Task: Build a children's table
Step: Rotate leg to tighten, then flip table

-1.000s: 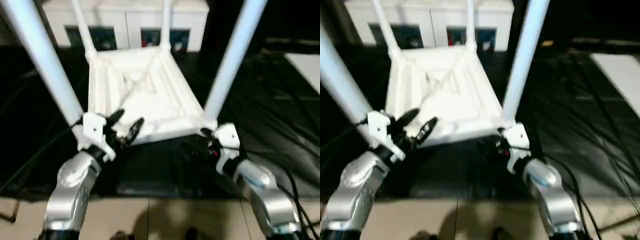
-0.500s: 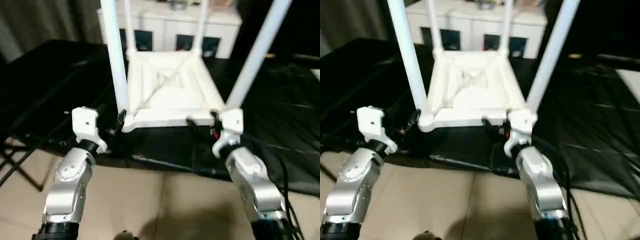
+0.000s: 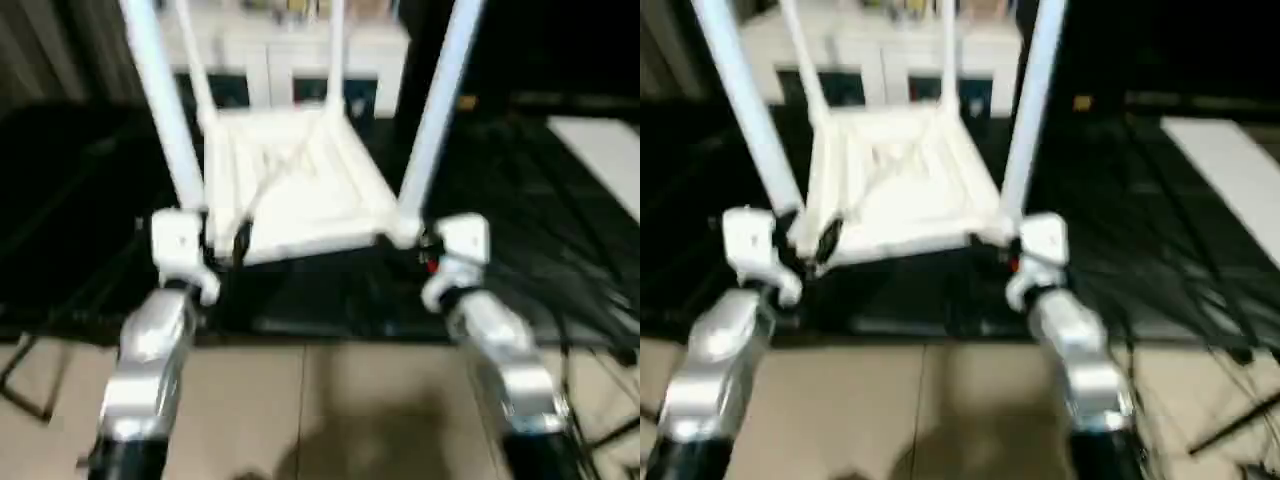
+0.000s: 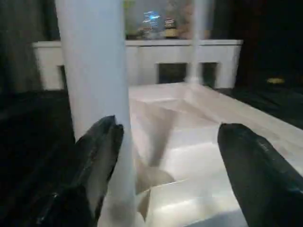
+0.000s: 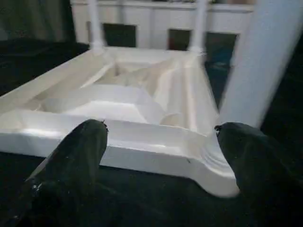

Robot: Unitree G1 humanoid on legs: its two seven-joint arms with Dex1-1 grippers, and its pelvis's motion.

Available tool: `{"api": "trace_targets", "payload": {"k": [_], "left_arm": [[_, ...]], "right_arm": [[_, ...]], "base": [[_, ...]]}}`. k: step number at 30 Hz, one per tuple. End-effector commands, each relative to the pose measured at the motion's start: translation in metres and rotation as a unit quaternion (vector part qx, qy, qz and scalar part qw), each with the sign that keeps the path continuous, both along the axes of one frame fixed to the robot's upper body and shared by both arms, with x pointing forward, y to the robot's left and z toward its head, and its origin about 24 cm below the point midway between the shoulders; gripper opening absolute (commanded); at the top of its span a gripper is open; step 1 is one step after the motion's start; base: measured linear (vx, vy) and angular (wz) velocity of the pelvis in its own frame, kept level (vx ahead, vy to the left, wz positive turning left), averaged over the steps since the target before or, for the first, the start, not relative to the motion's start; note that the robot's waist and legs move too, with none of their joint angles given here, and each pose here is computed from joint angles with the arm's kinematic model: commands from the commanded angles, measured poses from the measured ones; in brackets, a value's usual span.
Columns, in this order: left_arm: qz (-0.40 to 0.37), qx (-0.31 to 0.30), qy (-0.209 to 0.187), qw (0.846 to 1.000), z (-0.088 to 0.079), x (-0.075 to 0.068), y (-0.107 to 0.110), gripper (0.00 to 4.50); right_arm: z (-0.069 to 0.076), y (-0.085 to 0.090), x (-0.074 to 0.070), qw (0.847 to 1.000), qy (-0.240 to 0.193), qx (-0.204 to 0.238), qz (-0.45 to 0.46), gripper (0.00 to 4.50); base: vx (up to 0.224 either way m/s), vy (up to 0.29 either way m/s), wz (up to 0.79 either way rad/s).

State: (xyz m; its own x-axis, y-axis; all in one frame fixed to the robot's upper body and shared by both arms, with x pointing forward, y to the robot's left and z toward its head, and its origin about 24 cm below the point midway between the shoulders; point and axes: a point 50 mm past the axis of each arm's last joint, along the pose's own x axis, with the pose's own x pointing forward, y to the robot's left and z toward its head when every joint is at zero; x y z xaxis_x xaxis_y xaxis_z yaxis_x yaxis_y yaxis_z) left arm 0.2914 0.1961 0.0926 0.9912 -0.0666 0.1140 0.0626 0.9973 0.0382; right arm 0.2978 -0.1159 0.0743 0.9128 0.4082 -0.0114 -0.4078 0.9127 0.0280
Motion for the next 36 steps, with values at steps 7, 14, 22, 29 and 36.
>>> {"api": "trace_targets", "payload": {"k": [7,14,22,29,36], "left_arm": [[-0.006,-0.016,-0.043,0.999,0.009,-0.007,-0.007,4.40],[0.014,-0.028,-0.076,0.997,0.019,-0.004,-0.004,4.40],[0.101,0.011,-0.080,0.992,0.023,0.001,0.017,4.40],[0.145,-0.001,-0.055,0.988,0.032,0.033,0.039,4.40],[0.188,-0.014,-0.035,0.981,0.038,0.051,0.049,4.40]], "right_arm": [[-0.002,-0.010,-0.007,1.000,-0.006,-0.001,0.013,4.14],[-0.001,-0.009,-0.007,1.000,-0.008,-0.002,0.030,4.14],[0.002,0.000,-0.017,0.994,-0.009,0.013,0.112,4.14],[0.007,0.001,-0.013,0.992,-0.020,0.011,0.127,4.14],[0.006,0.005,-0.014,0.990,-0.015,0.005,0.137,4.14]], "base": [[-0.026,0.017,-0.08],[-0.064,-0.027,0.07],[-0.025,-0.001,0.02],[0.000,0.000,0.00],[0.000,0.000,0.00]]}}
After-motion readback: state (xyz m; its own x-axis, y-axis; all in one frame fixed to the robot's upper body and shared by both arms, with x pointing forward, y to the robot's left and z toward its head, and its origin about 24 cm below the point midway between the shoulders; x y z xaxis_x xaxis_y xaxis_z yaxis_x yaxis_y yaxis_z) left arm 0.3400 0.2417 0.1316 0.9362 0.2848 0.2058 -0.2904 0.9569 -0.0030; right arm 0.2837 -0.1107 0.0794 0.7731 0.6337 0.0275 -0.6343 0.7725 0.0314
